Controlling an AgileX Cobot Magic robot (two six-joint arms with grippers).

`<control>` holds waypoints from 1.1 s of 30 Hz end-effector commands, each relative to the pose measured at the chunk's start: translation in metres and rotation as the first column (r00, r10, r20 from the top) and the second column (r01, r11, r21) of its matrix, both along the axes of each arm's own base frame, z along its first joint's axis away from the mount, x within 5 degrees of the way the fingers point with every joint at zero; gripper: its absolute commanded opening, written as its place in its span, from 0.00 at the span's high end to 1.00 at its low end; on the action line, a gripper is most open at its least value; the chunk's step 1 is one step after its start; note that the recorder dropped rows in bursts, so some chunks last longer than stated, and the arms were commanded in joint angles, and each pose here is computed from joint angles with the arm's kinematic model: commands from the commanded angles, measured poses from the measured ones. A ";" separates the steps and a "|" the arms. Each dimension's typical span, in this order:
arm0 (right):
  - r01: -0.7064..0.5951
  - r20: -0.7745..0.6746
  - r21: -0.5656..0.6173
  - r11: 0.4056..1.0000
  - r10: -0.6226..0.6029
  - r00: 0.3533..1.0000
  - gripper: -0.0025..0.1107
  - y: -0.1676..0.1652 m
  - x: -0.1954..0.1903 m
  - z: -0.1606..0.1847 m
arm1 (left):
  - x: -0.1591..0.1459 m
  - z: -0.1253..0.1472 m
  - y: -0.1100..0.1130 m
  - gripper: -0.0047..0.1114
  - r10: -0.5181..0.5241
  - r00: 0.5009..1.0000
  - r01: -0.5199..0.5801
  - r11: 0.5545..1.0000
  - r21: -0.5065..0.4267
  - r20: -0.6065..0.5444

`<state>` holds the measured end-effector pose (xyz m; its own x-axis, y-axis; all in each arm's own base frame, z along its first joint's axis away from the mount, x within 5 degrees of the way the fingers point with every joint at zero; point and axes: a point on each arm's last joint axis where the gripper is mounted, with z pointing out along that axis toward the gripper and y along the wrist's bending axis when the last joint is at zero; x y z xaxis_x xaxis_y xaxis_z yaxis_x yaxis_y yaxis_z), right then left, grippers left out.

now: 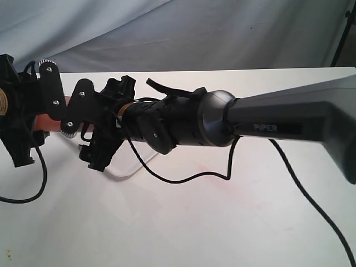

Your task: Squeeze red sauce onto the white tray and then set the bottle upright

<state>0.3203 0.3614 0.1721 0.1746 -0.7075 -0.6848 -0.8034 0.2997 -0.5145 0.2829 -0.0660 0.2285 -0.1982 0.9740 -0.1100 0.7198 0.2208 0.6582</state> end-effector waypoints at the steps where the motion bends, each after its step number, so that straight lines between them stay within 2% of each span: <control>1: 0.008 -0.027 0.006 1.000 -0.008 1.000 0.13 -0.005 -0.006 0.028 | 0.002 0.006 -0.004 0.96 -0.018 0.999 0.019 0.999 -0.030 0.041; 12: -0.082 -0.164 -0.238 0.968 0.043 0.985 0.13 -0.031 -0.030 0.060 | 0.002 0.006 -0.004 0.96 -0.016 0.999 0.018 0.999 -0.028 0.039; 21: -0.133 -0.284 -0.384 0.914 0.021 0.959 0.13 -0.045 -0.042 0.055 | 0.002 0.006 -0.004 0.96 -0.016 0.999 0.018 0.999 -0.028 0.039; 30: -0.151 -0.334 -0.426 0.892 0.000 0.943 0.13 -0.050 -0.046 0.052 | 0.002 0.006 -0.004 0.96 -0.016 0.999 0.018 0.999 -0.028 0.039; 33: -0.151 -0.380 -0.382 0.912 -0.006 0.925 0.13 -0.046 -0.049 0.051 | 0.001 0.008 -0.004 0.96 -0.017 0.999 0.018 0.999 -0.031 0.046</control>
<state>0.2745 0.3134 0.2200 0.0516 -0.9377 -0.3435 -0.9601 0.0480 -0.2754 0.2826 -0.0677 0.2283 -0.1964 0.9745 -0.1084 0.7234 0.2186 0.6549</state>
